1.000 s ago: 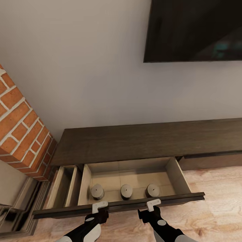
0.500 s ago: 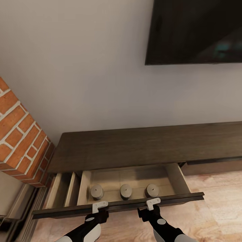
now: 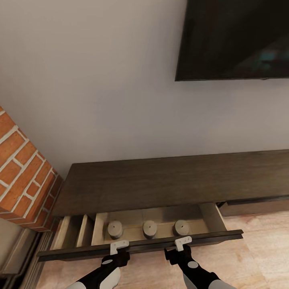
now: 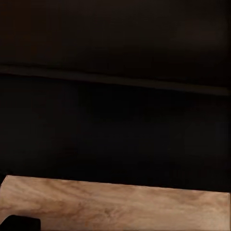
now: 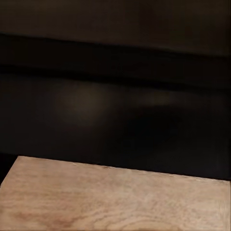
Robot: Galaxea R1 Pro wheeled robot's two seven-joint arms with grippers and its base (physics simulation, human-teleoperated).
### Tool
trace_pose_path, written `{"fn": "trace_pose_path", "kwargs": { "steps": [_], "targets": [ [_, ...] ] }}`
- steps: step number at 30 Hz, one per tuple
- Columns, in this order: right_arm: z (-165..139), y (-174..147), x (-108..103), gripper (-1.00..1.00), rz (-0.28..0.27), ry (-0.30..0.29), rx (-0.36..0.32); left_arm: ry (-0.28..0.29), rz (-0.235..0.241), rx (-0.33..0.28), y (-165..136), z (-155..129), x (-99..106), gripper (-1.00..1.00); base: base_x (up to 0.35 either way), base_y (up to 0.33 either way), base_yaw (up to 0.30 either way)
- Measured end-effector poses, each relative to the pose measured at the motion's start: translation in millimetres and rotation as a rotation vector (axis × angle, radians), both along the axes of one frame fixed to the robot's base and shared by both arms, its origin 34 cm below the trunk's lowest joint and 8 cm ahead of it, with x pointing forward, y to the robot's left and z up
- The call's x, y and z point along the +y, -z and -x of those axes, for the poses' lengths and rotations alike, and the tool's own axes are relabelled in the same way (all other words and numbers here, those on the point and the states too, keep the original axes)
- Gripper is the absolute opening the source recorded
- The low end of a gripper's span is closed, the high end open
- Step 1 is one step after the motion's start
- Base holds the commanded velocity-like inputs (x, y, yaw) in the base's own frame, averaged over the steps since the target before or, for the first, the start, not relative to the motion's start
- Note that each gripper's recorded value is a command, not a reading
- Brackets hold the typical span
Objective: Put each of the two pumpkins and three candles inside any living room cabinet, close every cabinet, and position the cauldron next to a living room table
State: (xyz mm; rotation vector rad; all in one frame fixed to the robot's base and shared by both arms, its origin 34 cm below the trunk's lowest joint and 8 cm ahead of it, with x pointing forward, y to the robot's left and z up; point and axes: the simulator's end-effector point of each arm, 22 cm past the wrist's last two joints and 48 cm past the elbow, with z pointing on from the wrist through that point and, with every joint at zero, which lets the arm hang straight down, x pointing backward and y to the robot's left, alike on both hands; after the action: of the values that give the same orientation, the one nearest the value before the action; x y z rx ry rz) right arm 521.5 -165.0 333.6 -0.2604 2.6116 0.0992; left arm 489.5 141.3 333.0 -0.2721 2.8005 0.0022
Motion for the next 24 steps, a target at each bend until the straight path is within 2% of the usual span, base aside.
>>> {"fn": "trace_pose_path", "kwargs": {
  "steps": [20, 24],
  "targets": [
    [-0.1, 0.0, -0.3, 1.0, 0.0, 0.0, 0.0, -0.001, -0.001, 0.0, 0.1, -0.2, 0.9, 1.0, 0.309, 0.0, 0.0],
    [-0.4, -0.3, -1.0, 1.0, 0.001, 0.001, -0.001, 0.01, -0.006, -0.006, -0.1, 1.3, 0.9, 1.0, 0.099, 0.0, 0.0]
  ]
}}
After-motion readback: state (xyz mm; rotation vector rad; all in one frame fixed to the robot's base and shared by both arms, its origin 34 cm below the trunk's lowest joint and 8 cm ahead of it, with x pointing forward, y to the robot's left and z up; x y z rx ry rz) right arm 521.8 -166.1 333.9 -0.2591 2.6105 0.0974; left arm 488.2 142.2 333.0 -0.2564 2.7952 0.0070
